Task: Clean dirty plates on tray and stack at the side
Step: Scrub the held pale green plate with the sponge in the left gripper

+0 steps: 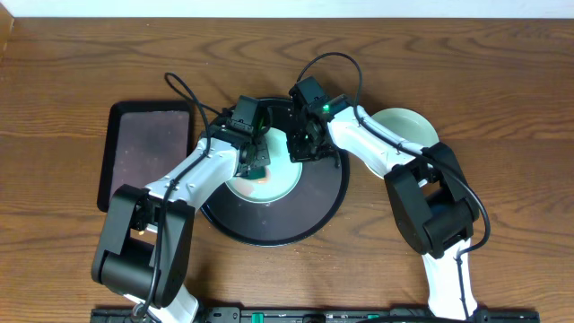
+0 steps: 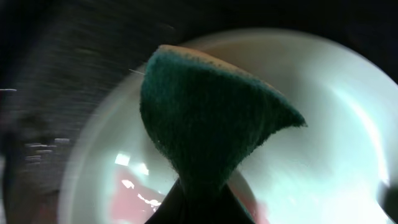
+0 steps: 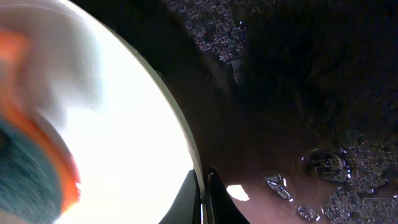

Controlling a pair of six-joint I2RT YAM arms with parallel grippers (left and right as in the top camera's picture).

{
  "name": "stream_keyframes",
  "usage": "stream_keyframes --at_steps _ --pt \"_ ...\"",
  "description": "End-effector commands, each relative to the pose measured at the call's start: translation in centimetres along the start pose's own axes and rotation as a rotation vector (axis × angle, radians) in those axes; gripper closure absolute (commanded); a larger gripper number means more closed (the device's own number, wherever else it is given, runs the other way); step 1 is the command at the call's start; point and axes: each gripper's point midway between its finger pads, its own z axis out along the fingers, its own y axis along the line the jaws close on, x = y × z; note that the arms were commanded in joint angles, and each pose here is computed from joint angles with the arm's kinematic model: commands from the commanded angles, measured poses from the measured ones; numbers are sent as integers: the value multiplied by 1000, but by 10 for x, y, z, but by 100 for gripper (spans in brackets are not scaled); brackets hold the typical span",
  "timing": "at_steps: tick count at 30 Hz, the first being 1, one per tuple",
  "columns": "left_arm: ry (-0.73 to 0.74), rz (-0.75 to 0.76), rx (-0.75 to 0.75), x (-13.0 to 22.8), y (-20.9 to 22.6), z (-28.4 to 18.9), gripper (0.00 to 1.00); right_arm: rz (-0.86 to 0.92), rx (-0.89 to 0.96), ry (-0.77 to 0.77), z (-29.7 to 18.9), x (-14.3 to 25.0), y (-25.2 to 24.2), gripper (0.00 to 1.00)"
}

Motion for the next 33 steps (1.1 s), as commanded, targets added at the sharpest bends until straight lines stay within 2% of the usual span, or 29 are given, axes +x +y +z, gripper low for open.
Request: stream_keyframes --at_steps 1,6,11,14,18,22,27,31,33 --pt "-77 -91 -168 -10 32 2 93 21 54 53 19 17 -16 99" --pt "136 52 -11 30 8 3 93 20 54 53 19 17 -16 99" --pt "333 230 278 71 -31 -12 93 21 54 53 19 17 -16 99" --pt "346 293 421 74 -53 -20 93 21 54 53 19 17 -16 99" --pt "238 307 441 52 -63 -16 92 20 54 53 19 17 -16 99" --pt "71 317 328 16 -54 -4 93 20 54 53 19 17 -16 99" --pt "-114 284 14 -27 -8 4 92 16 54 53 20 17 -16 99" --pt "-178 158 -211 -37 32 -1 93 16 54 53 20 17 -16 99" --pt "-152 125 -244 -30 40 -2 92 16 54 53 20 17 -16 99"
